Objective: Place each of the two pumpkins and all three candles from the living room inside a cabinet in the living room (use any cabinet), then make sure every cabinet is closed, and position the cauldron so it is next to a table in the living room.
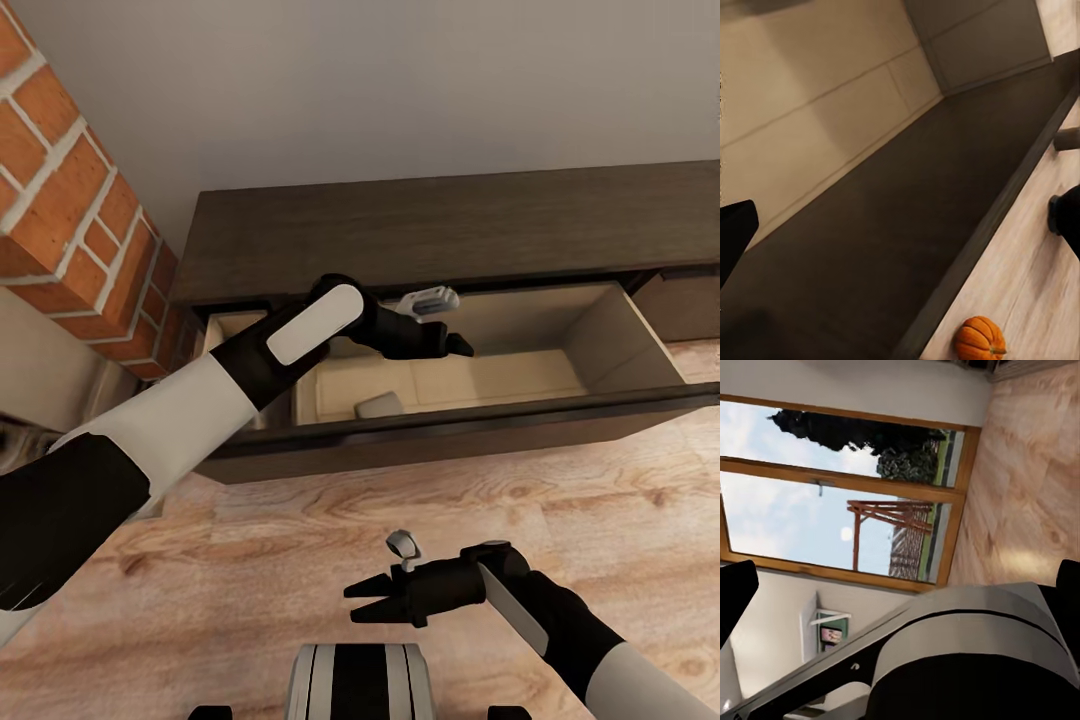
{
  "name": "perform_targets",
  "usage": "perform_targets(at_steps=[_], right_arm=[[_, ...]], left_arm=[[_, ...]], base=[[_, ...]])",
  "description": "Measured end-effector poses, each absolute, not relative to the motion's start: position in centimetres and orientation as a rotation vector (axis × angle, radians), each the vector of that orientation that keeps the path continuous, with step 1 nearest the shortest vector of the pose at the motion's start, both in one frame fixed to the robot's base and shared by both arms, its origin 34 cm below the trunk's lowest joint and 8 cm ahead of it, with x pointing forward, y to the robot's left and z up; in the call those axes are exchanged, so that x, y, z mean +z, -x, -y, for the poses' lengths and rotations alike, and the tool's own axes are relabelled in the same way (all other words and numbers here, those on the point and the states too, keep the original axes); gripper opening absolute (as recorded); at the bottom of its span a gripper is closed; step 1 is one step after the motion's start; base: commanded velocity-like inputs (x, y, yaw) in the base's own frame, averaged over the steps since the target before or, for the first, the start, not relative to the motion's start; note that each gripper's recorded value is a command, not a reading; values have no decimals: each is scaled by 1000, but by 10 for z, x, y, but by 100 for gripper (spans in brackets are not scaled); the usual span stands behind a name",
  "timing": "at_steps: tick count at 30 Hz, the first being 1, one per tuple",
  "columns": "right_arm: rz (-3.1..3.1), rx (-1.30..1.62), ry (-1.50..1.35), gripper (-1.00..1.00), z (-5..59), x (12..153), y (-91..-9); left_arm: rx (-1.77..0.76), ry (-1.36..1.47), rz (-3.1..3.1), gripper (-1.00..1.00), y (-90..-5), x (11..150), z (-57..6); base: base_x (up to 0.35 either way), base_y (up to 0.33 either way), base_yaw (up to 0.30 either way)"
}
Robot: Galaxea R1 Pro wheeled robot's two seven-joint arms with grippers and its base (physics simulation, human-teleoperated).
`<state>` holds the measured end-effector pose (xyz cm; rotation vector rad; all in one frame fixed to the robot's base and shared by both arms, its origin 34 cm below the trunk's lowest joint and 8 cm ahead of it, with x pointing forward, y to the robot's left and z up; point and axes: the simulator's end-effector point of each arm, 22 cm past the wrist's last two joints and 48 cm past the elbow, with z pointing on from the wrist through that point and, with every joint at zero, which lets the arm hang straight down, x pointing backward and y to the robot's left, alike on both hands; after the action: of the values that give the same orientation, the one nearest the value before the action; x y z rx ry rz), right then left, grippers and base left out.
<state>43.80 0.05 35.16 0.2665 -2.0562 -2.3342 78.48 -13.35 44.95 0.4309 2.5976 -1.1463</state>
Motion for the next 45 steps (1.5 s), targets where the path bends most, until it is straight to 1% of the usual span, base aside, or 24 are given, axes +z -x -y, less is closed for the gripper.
perform_targets(at_steps=[25,35,45], right_arm=[[2115,-2342,-297,100,4,352,-443],[2125,-2373,-262,100,13,360,-454],[2174,-2356,-294,100,7,365,-458]], left_arm=[[-1089,-450,-2554,100,-792,476,123],[-1075,-457,-2544,100,-792,484,122],[-1058,-464,-2524,100,-794,502,117]], base=[[0,0,0],[0,0,0],[0,0,0]])
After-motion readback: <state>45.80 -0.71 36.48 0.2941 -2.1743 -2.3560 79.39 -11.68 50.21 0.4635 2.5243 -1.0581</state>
